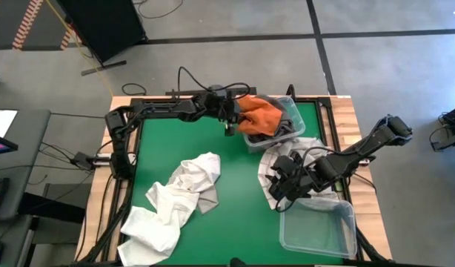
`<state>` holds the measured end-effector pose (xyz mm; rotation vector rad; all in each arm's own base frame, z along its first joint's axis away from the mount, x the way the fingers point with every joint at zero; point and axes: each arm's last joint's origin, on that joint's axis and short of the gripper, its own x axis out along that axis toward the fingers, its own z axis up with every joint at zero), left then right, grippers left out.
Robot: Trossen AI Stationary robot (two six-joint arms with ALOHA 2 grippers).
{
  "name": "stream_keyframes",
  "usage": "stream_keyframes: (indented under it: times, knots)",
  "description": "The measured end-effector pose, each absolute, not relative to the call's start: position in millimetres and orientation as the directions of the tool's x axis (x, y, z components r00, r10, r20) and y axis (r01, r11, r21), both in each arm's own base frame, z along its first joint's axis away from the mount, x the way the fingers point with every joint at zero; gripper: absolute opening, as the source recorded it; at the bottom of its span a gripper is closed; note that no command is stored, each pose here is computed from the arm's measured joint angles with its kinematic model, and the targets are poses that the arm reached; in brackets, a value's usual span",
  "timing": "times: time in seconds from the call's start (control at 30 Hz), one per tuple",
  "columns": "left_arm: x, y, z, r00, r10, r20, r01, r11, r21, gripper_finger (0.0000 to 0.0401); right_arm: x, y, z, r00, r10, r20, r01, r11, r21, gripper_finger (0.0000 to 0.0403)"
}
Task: Sort towels by color in basket
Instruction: Put the orange towel into the top transparent bin
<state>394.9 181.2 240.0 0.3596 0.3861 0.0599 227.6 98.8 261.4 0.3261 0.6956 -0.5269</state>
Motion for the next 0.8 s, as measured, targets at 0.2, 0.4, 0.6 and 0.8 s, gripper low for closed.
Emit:
stream_keyframes:
  times: [0.2, 0.4, 0.6, 0.8]
  knots:
    - [393.2, 179.9, 242.6, 0.923, 0.123, -0.365, 0.006, 0.943, 0.332, 0.0118, 232.1, 88.3, 271.7, 0.649, -0.490, -0.582, 0.600, 0.800, -0.004, 0.0218]
    - [392.8, 178.9, 241.2, 0.916, 0.118, -0.384, -0.004, 0.959, 0.284, 0.0176, 244.8, 70.3, 288.7, 0.638, -0.620, -0.457, 0.628, 0.762, -0.156, 0.0218]
    - [392.9, 177.1, 240.6, 0.920, 0.069, -0.386, 0.018, 0.976, 0.217, 0.0194, 259.6, 34.5, 295.5, 0.587, -0.698, -0.411, 0.640, 0.710, -0.292, 0.0218]
    - [392.3, 174.1, 243.7, 0.922, 0.056, -0.383, 0.017, 0.983, 0.185, 0.0194, 269.4, -9.7, 299.1, 0.575, -0.686, -0.445, 0.619, 0.721, -0.311, 0.0218]
